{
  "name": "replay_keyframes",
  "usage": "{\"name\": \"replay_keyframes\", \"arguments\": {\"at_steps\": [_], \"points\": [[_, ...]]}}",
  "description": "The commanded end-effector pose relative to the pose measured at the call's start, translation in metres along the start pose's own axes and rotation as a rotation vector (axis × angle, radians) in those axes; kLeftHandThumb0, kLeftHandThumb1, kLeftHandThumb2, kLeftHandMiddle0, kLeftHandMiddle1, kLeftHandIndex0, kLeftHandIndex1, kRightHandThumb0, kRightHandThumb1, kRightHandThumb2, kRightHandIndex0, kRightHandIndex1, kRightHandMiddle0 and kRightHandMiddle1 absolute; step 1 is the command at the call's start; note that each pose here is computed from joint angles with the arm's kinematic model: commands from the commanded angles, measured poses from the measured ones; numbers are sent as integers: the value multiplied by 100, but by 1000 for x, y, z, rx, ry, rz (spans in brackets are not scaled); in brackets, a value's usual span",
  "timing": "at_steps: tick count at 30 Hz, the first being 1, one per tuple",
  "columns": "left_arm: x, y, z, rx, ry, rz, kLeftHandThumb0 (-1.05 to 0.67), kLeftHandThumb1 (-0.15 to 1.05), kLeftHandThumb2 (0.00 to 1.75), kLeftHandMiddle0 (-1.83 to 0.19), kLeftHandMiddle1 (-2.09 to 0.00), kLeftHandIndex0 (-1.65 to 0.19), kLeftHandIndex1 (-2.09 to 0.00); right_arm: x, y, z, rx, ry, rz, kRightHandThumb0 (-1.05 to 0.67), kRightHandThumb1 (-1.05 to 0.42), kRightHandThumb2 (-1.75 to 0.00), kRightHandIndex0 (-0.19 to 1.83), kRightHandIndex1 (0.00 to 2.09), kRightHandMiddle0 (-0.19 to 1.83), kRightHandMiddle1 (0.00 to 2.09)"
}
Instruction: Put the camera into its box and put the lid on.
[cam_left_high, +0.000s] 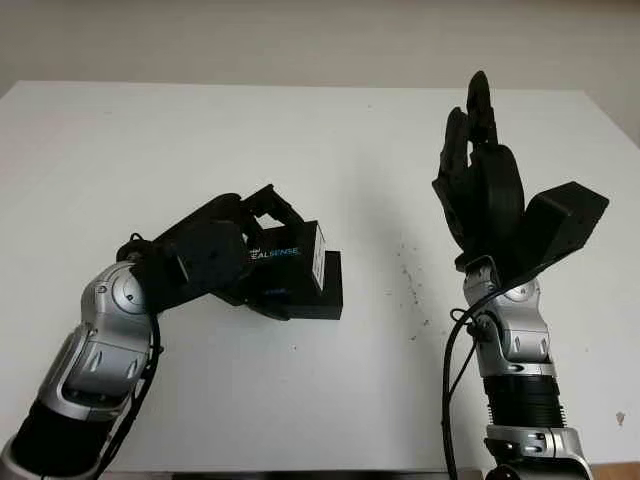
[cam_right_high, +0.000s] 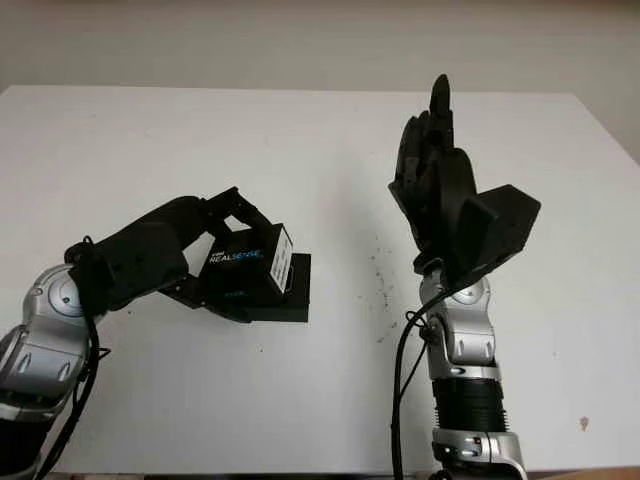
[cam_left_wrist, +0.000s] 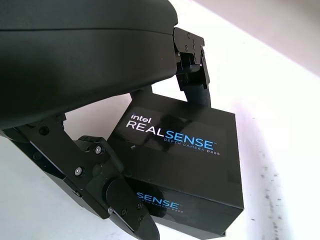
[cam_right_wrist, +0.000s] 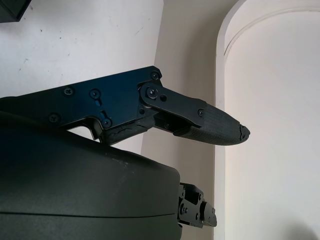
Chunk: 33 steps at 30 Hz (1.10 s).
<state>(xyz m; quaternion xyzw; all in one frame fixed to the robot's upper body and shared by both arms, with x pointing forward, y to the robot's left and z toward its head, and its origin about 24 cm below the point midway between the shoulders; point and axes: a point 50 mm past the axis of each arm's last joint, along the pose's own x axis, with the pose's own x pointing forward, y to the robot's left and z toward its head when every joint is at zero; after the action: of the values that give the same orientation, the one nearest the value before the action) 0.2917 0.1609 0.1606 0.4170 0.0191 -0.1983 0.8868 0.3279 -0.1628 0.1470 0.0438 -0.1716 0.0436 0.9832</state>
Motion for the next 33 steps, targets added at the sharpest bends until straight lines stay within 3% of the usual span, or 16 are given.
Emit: {"name": "replay_keyframes", "arguments": {"at_steps": [1,11,19,33], "points": [[3,1,5,10,-16,17,-19,105,11,-42,-181,-14,-147,-1,-1,0,3,-7,0,-63,-105,-70,-19,4,-17,1],[13,-7,5,13,-31,51,-19,105,10,-39,-184,-13,-153,0,-1,-2,-8,-4,8,-63,-105,-71,-19,3,-16,0],[16,-11,7,47,-81,90,-21,105,12,-35,-191,-9,-160,-2,1,-1,-2,7,12,-64,-105,-72,-18,2,-17,1],[17,-16,8,75,-89,64,-19,105,12,-37,-181,-8,-160,-3,2,-1,-8,11,15,-64,-105,-71,-19,3,-16,0]]}}
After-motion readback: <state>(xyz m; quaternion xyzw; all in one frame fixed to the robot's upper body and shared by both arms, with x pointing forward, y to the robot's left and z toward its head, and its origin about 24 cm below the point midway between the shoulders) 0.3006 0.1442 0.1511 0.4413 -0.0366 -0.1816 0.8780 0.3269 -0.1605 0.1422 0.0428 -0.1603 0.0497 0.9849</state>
